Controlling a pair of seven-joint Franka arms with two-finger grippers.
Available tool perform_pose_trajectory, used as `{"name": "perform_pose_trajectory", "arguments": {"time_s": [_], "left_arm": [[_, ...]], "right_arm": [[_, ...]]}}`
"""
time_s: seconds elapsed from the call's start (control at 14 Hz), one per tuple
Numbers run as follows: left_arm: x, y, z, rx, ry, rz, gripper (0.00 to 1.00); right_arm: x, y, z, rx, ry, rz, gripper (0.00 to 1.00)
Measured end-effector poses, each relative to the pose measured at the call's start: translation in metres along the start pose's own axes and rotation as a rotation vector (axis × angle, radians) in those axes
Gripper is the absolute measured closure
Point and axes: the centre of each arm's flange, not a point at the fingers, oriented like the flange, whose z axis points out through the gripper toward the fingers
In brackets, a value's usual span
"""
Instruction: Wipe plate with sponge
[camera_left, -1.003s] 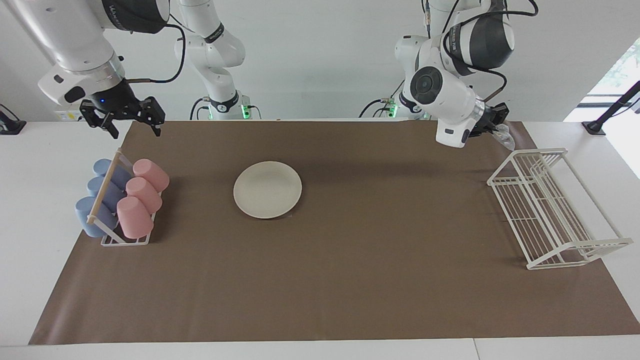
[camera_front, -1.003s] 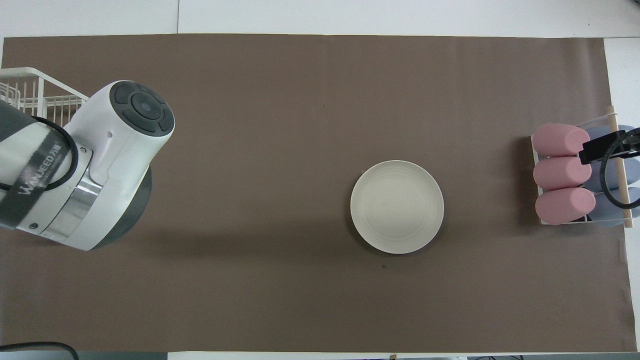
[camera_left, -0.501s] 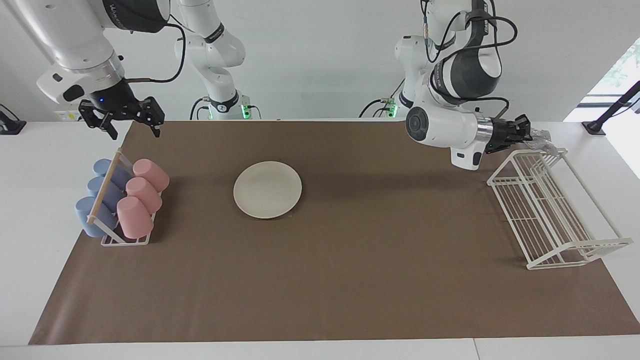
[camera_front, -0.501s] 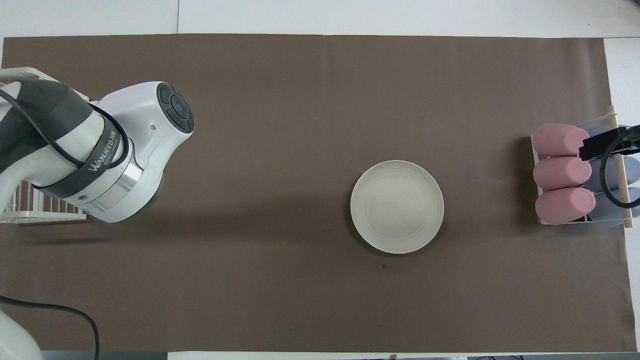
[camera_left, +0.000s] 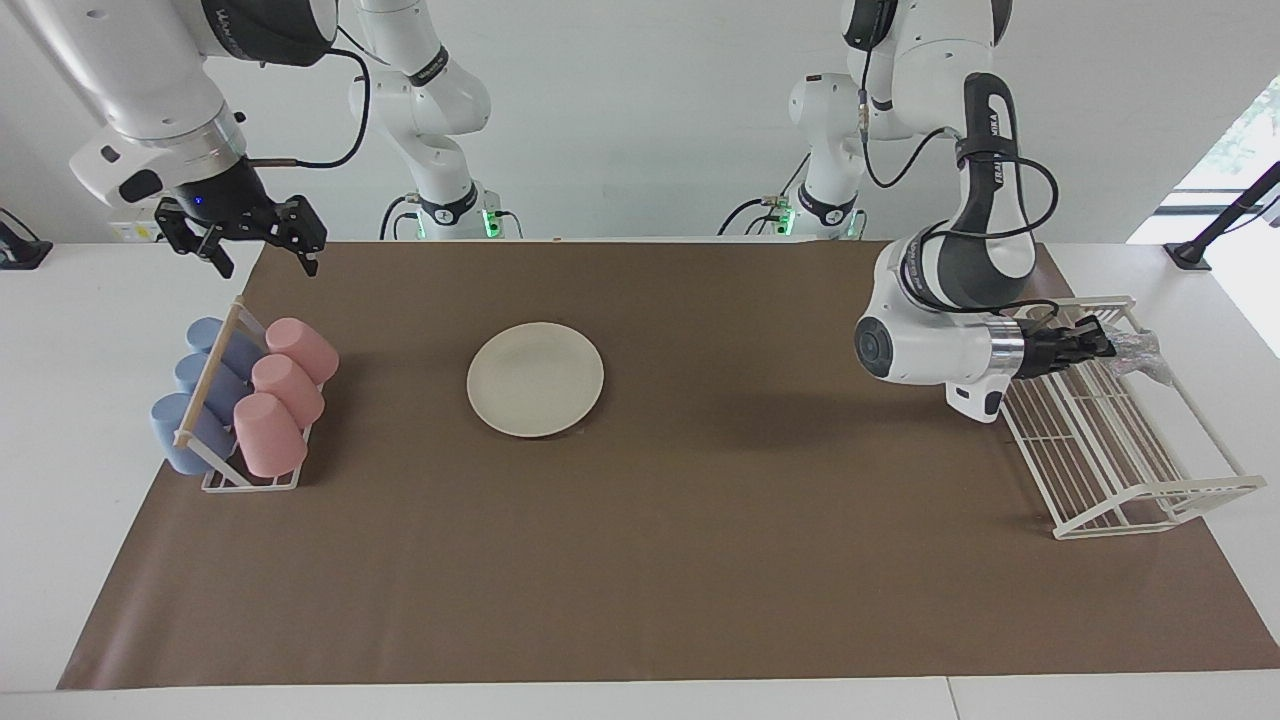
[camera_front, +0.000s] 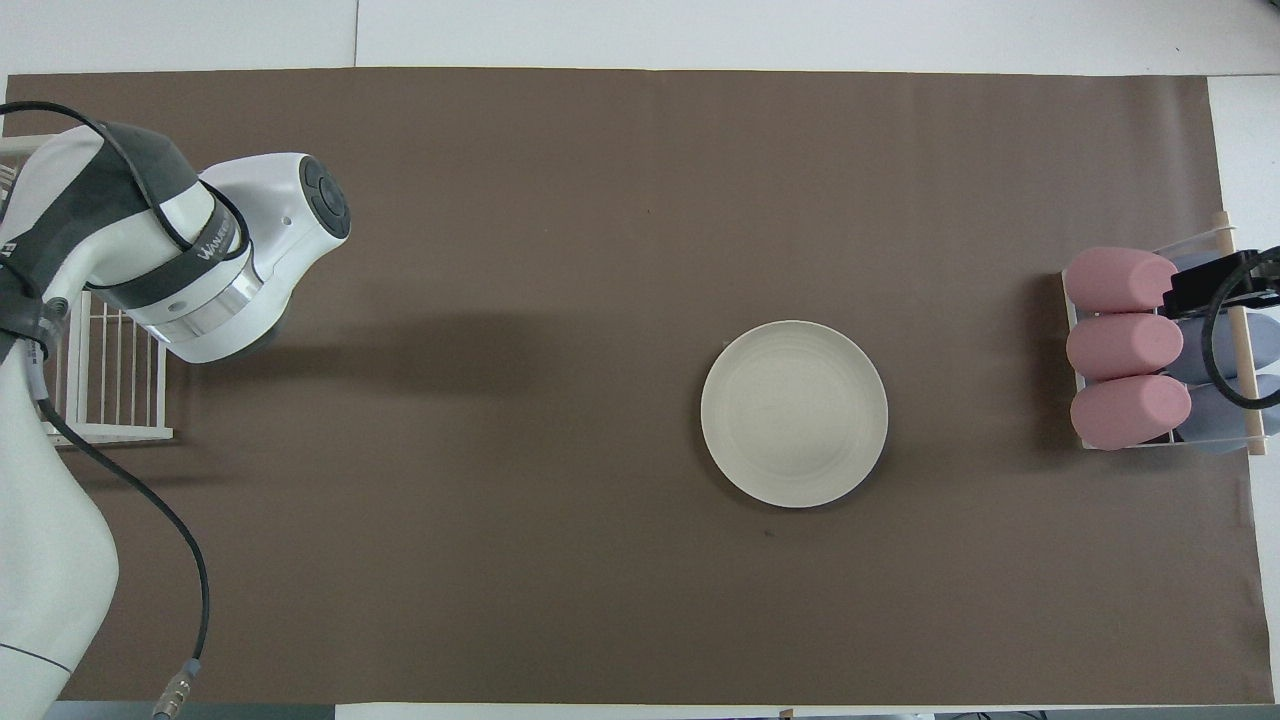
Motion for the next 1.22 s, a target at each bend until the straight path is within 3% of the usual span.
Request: {"name": "perform_pose_trajectory", "arguments": {"time_s": [0.29,0.93,1.0,1.22], "left_arm": [[0.001,0.012,0.001,-0.131,-0.015,-0.073,0.95],[0.004,0.019,-0.005,-0.202,0.006,-0.109,0.95],[0.004,0.019,-0.005,-0.204,0.006,-0.110,0.90],[0.006,0.018,-0.001,-0.213,0.009,-0.117,0.56]], "right_arm": [[0.000,-0.002,0.001,0.027,0.002,0.005,0.00],[0.000,0.003,0.001,0.029,0.000,0.015,0.00],[0.000,0.003,0.001,0.029,0.000,0.014,0.00],[0.000,0.001,0.001,0.028,0.000,0.010,0.00]]}}
